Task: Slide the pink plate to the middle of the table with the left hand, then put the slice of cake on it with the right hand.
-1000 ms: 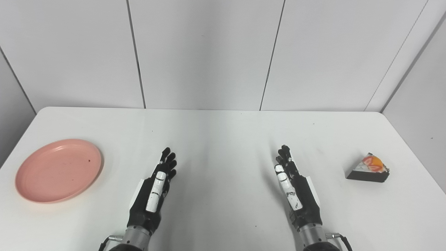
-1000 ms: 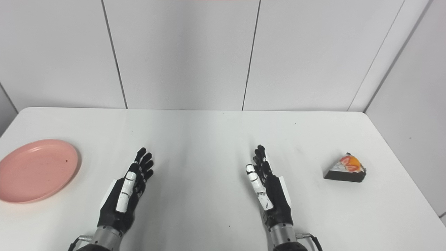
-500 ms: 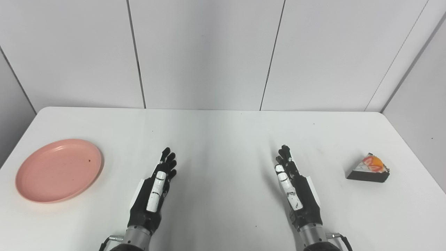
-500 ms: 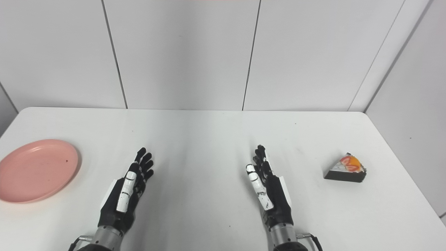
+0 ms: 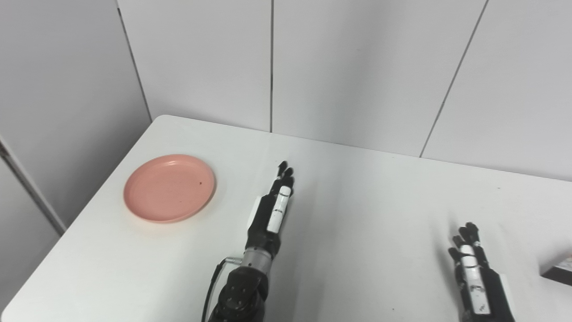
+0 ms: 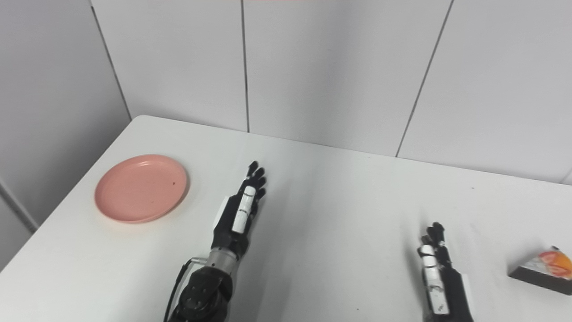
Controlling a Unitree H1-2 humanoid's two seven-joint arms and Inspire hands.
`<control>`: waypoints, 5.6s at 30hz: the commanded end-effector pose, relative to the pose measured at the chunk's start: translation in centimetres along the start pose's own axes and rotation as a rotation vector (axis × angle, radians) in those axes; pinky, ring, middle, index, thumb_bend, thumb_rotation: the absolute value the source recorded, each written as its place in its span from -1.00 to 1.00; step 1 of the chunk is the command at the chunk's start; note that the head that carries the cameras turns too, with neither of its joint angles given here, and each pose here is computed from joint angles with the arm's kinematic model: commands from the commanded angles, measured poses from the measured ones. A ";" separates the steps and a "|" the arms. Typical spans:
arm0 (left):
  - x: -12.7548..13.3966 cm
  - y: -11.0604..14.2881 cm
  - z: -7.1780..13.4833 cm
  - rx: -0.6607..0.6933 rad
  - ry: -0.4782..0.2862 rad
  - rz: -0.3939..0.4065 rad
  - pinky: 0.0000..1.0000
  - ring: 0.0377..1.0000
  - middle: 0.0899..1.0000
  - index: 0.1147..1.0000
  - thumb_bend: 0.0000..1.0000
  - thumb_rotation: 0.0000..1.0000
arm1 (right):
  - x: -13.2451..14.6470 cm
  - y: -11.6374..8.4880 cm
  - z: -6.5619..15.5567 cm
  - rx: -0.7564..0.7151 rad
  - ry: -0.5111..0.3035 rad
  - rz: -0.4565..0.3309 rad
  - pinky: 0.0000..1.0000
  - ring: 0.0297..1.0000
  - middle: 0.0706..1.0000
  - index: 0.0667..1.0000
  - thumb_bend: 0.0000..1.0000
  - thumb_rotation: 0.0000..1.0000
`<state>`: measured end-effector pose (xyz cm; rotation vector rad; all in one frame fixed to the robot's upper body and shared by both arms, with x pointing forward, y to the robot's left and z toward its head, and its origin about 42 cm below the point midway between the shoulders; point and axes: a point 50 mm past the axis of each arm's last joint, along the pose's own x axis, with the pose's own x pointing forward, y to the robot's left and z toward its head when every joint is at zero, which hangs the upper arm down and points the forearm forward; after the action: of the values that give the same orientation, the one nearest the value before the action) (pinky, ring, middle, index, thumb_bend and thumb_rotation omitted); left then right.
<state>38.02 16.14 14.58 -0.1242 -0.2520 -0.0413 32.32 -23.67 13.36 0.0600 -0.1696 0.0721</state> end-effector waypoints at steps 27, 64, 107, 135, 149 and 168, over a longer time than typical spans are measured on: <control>3.2 20.6 12.0 0.212 -0.246 0.585 0.66 0.56 0.52 0.51 0.36 1.00 | 1.0 -1.6 0.1 0.008 -0.092 0.008 1.00 1.00 1.00 1.00 0.23 0.59; 2.6 25.1 5.1 0.158 0.032 0.575 0.94 0.71 0.60 0.58 0.38 1.00 | 1.2 -1.8 -0.1 0.008 -0.103 0.003 1.00 1.00 1.00 1.00 0.11 0.61; 4.3 12.9 1.4 -0.098 0.175 0.117 0.73 0.69 0.63 0.61 0.42 0.87 | 0.9 -1.2 0.7 -0.002 -0.108 0.008 1.00 1.00 1.00 1.00 -0.04 0.68; -1.7 3.3 0.3 -0.134 0.194 -0.105 1.00 0.99 0.97 0.98 0.30 1.00 | 0.4 2.9 2.0 -0.053 -0.113 0.026 1.00 0.96 0.96 0.99 0.02 0.51; -3.1 -0.2 1.2 -0.168 0.198 -0.170 1.00 1.00 1.00 1.00 0.21 0.82 | 1.3 5.2 2.4 -0.106 -0.117 0.012 0.93 0.89 0.90 0.94 0.27 0.58; -3.4 -2.1 -1.9 -0.126 0.179 -0.250 0.99 0.99 0.99 0.99 0.25 0.81 | 1.6 3.5 2.5 -0.092 -0.126 0.002 0.96 0.93 0.92 0.96 0.30 0.54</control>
<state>35.16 14.12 13.39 -0.2209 -0.1153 -0.3073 32.54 -19.76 14.68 -0.0362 -0.2153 0.0670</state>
